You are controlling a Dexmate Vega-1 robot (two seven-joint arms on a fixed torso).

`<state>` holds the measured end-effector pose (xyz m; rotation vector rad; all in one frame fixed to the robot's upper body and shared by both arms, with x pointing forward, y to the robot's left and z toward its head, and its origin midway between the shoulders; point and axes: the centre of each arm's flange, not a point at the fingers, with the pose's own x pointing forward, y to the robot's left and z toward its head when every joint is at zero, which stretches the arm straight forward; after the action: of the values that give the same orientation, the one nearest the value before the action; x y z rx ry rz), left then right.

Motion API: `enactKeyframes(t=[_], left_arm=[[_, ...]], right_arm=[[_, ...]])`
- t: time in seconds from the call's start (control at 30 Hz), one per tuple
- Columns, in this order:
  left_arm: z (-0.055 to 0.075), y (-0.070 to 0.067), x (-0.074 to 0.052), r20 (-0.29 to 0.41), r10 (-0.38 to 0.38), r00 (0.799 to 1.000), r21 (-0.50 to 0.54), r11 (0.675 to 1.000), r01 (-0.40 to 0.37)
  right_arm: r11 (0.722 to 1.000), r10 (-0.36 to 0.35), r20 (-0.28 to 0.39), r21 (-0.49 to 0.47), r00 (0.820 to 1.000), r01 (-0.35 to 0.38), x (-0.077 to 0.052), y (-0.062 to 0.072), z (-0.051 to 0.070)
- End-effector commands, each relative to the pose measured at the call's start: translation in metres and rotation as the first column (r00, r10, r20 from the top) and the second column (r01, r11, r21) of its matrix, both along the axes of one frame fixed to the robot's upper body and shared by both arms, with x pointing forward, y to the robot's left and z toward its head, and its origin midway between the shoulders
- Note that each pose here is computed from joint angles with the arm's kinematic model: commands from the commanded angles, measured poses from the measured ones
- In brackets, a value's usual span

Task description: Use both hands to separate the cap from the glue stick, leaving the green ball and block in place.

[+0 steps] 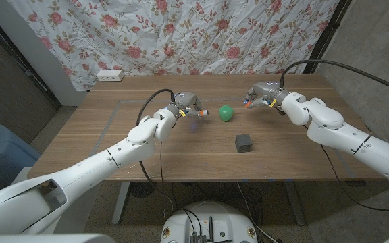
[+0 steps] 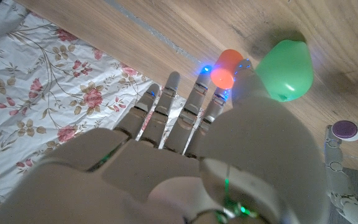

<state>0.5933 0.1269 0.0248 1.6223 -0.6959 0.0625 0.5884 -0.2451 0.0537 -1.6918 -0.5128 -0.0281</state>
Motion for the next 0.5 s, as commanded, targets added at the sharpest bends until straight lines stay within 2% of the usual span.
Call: enactKeyframes(t=[0.03, 0.5], left_arm=[[-0.002, 0.005, 0.006, -0.005, 0.037, 0.999, 0.062, 0.997, -0.037], [-0.008, 0.008, 0.008, -0.022, 0.069, 0.997, 0.071, 0.995, -0.067]], right_arm=[[0.999, -0.037, -0.005, -0.011, 0.999, 0.037, 0.013, -0.007, -0.013], [0.996, -0.085, -0.029, -0.022, 0.996, 0.084, 0.026, -0.012, -0.027]])
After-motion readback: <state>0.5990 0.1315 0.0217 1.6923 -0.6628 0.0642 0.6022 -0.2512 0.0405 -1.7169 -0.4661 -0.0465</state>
